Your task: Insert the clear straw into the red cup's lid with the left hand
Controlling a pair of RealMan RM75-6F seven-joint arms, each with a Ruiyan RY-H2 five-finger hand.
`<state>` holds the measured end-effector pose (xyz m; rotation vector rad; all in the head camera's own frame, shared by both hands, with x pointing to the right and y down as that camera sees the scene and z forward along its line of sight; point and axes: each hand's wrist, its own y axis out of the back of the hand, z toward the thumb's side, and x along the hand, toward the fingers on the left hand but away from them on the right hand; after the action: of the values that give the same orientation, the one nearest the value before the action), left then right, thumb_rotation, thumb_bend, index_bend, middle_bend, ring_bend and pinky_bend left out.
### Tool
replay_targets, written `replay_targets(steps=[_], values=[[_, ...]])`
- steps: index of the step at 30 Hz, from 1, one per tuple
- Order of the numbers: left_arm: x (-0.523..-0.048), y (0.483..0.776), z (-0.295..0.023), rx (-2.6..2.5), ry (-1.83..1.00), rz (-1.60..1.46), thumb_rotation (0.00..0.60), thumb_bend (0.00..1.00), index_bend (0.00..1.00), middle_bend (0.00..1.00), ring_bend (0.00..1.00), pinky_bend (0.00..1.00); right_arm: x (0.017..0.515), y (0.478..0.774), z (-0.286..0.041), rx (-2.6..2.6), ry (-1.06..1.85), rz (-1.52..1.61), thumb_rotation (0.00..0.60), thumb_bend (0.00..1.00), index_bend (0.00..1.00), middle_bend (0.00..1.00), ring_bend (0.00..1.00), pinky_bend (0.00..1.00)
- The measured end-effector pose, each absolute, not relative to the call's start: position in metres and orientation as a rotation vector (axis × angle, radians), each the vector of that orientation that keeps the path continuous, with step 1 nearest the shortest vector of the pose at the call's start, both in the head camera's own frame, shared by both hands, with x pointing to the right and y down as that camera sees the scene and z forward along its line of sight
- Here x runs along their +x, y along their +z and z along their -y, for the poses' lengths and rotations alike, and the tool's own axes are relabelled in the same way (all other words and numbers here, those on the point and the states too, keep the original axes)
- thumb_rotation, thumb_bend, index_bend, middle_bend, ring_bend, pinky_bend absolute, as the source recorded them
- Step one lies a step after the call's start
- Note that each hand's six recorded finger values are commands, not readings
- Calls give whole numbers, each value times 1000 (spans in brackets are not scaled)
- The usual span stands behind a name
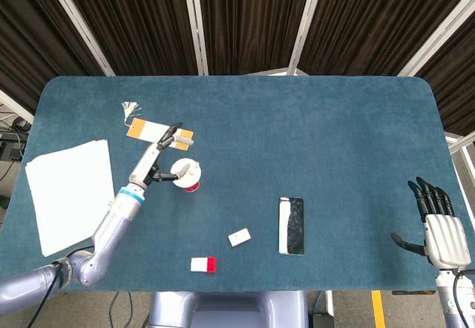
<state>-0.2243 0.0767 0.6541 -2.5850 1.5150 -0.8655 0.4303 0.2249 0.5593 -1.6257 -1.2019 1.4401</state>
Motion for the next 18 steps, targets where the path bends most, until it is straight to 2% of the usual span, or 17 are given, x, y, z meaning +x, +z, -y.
replay_targets(steps=[4, 9, 13, 18], values=[[-241, 635, -77, -2349, -919, -1341, 600, 322, 278, 0, 0, 0, 431, 560, -225, -1622, 1450, 1186, 600, 120, 0, 0, 0, 0], [-274, 613, -90, -2050, -1050, -1120, 600, 255, 194, 0, 0, 0, 431, 562, -227, -1606, 1471, 1149, 600, 117, 0, 0, 0, 0], [-338, 587, -128, -1762, -1260, -962, 600, 251, 171, 0, 0, 0, 430, 563, -228, -1577, 1491, 1096, 600, 115, 0, 0, 0, 0], [-393, 564, -173, -1614, -1434, -927, 600, 252, 165, 0, 0, 0, 429, 563, -228, -1566, 1494, 1080, 600, 115, 0, 0, 0, 0]])
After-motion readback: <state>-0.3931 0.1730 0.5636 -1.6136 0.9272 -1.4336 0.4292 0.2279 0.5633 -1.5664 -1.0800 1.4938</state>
